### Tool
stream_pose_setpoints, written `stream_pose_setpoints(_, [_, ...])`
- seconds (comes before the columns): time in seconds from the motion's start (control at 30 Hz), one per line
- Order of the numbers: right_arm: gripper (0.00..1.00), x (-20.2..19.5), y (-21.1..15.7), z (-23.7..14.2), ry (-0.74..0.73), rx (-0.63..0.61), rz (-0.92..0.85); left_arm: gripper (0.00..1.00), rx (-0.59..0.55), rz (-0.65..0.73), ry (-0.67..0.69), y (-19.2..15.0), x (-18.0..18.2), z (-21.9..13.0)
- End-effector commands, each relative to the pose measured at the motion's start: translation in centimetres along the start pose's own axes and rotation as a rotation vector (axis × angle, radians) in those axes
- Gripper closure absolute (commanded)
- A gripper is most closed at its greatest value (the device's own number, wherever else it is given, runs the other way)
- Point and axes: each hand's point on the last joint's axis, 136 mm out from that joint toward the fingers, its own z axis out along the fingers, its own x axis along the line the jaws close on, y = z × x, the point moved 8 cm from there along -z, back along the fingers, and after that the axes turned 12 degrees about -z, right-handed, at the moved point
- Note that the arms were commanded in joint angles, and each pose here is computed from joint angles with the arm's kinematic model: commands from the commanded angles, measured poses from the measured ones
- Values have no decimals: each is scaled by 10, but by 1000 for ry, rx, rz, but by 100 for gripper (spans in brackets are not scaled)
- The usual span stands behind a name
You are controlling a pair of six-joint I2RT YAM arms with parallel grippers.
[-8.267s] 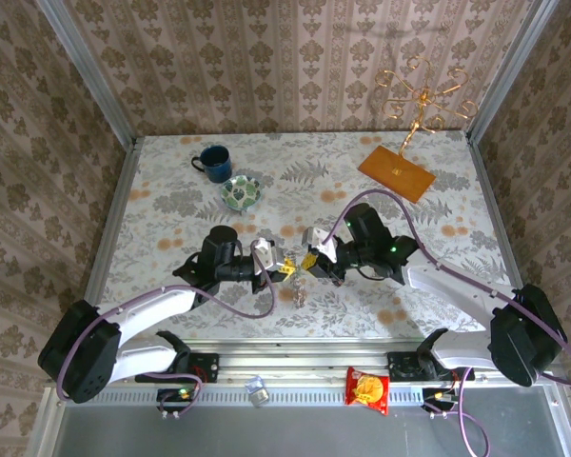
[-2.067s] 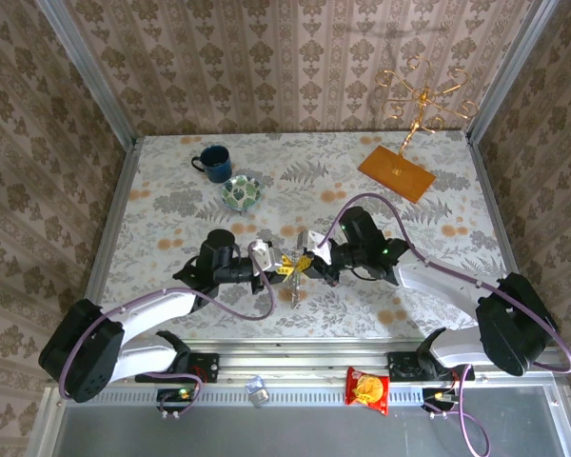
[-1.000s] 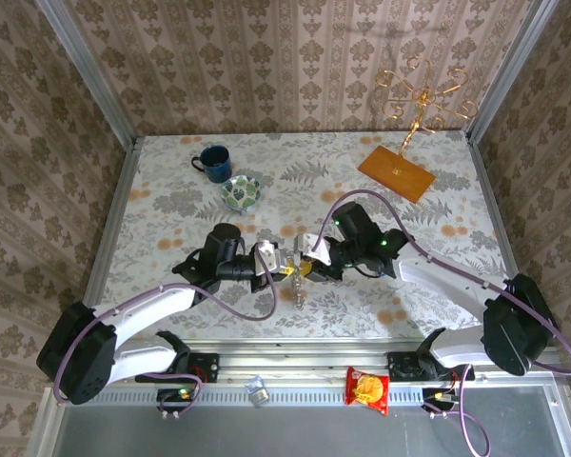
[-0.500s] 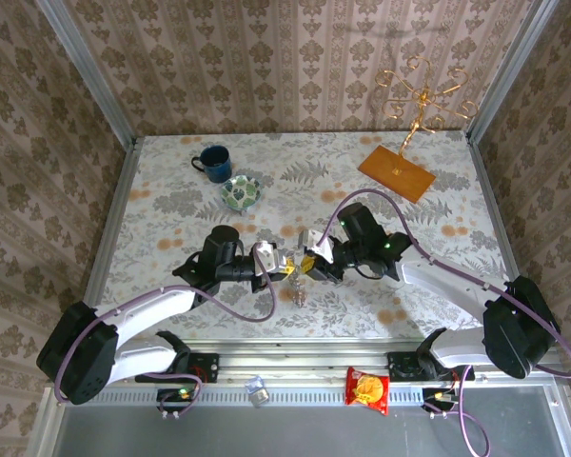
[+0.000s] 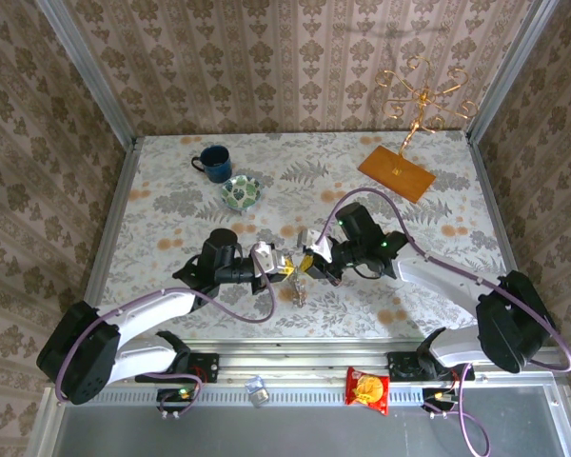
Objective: Put the keys on the keyring
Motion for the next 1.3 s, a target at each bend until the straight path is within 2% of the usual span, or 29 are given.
stream_pose_setpoints(0.0, [100, 0, -2, 4, 21, -22, 11, 100, -84, 24, -26, 14, -2, -1])
stream_pose_setpoints(0.23, [100, 1, 1, 1, 12, -50, -15, 100, -94, 12, -24, 11, -3, -2])
stream_pose_setpoints(0.3, [82, 2, 3, -2, -7, -72, -29, 100, -97, 7, -22, 10, -3, -2])
stream_pose_setpoints(0.33, [77, 3, 3, -3, -16, -89, -40, 100, -102, 5, -22, 10, -3, -2])
stream_pose_setpoints(0.4, [75, 4, 6, -5, -31, -122, -65, 100, -109, -1, -24, 9, -4, -2])
stream_pose_setpoints(0.7, [76, 2, 7, -1, -29, -152, -86, 100, -116, -1, -32, 7, -3, -2])
stream_pose_setpoints(0.87, [80, 0, 9, 2, -11, -171, -83, 100, -122, 0, -34, 7, -3, -1])
stream_pose_setpoints(0.93, [84, 0, 10, 3, -6, -179, -84, 100, -123, 1, -35, 7, -3, -1])
stream_pose_setpoints(1.03, [99, 0, 9, 3, -2, -170, -84, 100, -125, 0, -32, 7, -3, -1])
stream_pose_setpoints(1.07, [100, 0, 9, 3, -1, -163, -86, 100, -122, -2, -21, 7, -1, -1])
stream_pose_setpoints(1.1, [100, 0, 9, 2, -1, -155, -86, 98, -118, -5, -7, 6, 0, -1])
stream_pose_setpoints(1.17, [100, 1, 9, 0, -2, -124, -93, 84, -93, -5, 9, 4, 1, -1])
stream_pose_setpoints(1.27, [100, 2, 9, -2, 6, -59, -111, 78, -60, 11, 21, 5, 2, -2])
